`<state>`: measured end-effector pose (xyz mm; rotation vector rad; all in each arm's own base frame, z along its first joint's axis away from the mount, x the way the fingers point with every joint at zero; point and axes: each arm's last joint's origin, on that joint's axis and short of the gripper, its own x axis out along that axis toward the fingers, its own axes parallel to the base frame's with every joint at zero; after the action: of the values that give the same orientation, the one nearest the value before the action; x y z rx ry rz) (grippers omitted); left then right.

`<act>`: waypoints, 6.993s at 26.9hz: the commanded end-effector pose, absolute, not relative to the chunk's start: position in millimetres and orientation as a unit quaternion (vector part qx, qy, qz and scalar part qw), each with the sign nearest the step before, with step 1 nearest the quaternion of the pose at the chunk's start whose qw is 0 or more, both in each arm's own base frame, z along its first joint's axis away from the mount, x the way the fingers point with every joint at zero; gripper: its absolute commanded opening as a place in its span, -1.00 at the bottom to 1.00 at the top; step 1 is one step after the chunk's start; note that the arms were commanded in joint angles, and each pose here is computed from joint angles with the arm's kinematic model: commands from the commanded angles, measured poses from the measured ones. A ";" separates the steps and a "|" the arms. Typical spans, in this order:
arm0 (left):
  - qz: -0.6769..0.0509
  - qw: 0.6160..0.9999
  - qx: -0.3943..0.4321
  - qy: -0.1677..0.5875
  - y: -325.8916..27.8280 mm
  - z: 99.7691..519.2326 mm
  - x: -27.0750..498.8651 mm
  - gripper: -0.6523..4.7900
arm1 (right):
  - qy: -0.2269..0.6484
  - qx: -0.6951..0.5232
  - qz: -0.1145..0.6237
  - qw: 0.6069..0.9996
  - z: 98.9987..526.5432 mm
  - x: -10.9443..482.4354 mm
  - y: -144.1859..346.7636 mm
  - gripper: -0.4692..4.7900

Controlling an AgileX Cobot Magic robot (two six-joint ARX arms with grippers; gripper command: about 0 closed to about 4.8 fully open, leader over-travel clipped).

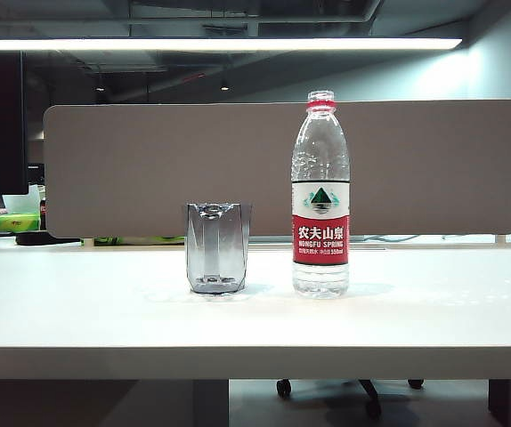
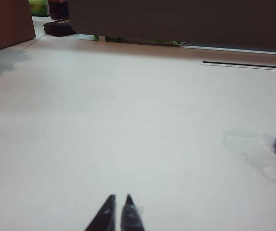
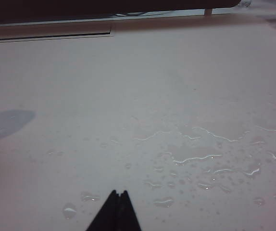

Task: Pick up the mineral water bottle on the table and pour water into the mug until it's half full.

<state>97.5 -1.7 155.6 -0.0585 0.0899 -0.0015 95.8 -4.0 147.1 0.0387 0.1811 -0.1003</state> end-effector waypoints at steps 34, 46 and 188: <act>-0.310 0.944 -0.078 0.076 -19.5 254.1 93.3 -0.68 | 0.056 -0.103 0.272 0.955 347.4 138.6 29.7 -0.13; -0.306 0.942 -0.080 0.112 -19.3 246.7 92.8 -0.68 | 0.049 0.023 0.253 0.966 193.7 224.4 84.1 0.86; -0.273 0.955 -0.069 0.090 -17.5 250.4 94.5 -0.68 | 0.269 -0.701 0.064 0.658 243.0 341.6 230.2 0.12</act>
<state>94.7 -17.7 247.2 -0.1482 0.1972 -0.5565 340.6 227.8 233.2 -1.6246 0.6549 0.1776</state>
